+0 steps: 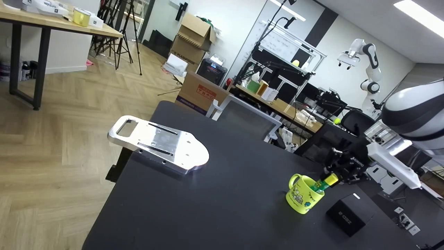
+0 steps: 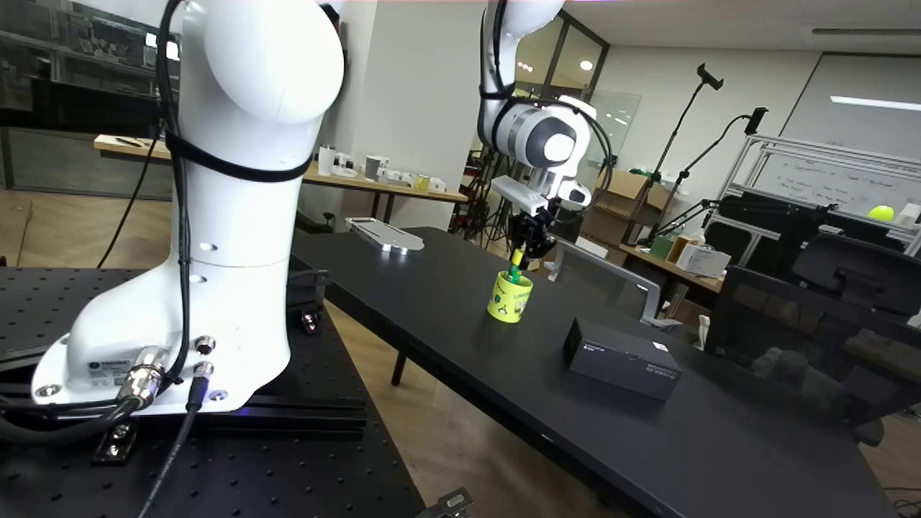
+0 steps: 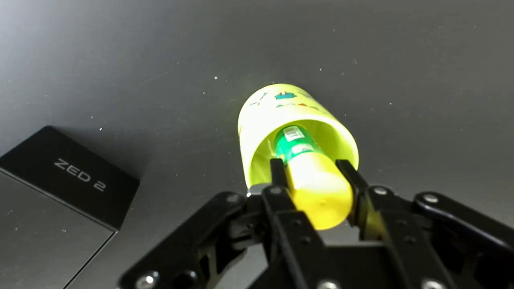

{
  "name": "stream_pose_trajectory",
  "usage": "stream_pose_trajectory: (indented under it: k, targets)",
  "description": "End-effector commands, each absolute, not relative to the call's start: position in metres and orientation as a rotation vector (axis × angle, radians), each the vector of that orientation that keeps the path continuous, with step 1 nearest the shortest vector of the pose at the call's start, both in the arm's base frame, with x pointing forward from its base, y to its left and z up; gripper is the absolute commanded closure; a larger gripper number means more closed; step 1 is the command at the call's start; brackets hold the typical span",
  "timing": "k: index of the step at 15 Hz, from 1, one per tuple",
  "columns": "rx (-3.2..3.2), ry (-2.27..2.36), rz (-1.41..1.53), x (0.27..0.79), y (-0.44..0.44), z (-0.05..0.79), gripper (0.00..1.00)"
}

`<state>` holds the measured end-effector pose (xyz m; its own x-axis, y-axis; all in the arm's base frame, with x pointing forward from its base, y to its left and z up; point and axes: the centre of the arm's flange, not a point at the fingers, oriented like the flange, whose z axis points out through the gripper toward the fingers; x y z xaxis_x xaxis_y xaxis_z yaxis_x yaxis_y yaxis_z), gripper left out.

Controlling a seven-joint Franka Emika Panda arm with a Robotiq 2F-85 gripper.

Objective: Place the stick of glue in the mug

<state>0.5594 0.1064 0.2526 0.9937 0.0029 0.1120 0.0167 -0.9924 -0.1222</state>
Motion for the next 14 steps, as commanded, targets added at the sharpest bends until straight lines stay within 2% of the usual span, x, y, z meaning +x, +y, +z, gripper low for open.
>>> stream_pose_trajectory:
  k: [1,3,4,5,6,9,11,13,14]
  targets:
    - [-3.019,0.017,-0.07,0.569,0.107,0.253,0.9]
    - [-3.036,0.014,-0.068,0.57,0.105,0.251,0.9]
    - [-3.049,0.026,-0.077,0.571,0.104,0.25,0.4]
    - [-3.054,0.022,-0.08,0.571,0.104,0.25,0.4]
    - [-3.058,0.018,-0.089,0.571,0.104,0.251,0.35]
    - [-3.072,-0.005,-0.137,0.562,0.107,0.264,0.13]
    - [-3.099,-0.029,-0.169,0.549,0.113,0.281,0.02]
    - [-3.142,-0.07,-0.205,0.529,0.118,0.301,0.0]
    - [-3.1,-0.094,-0.173,0.558,0.113,0.273,0.06]
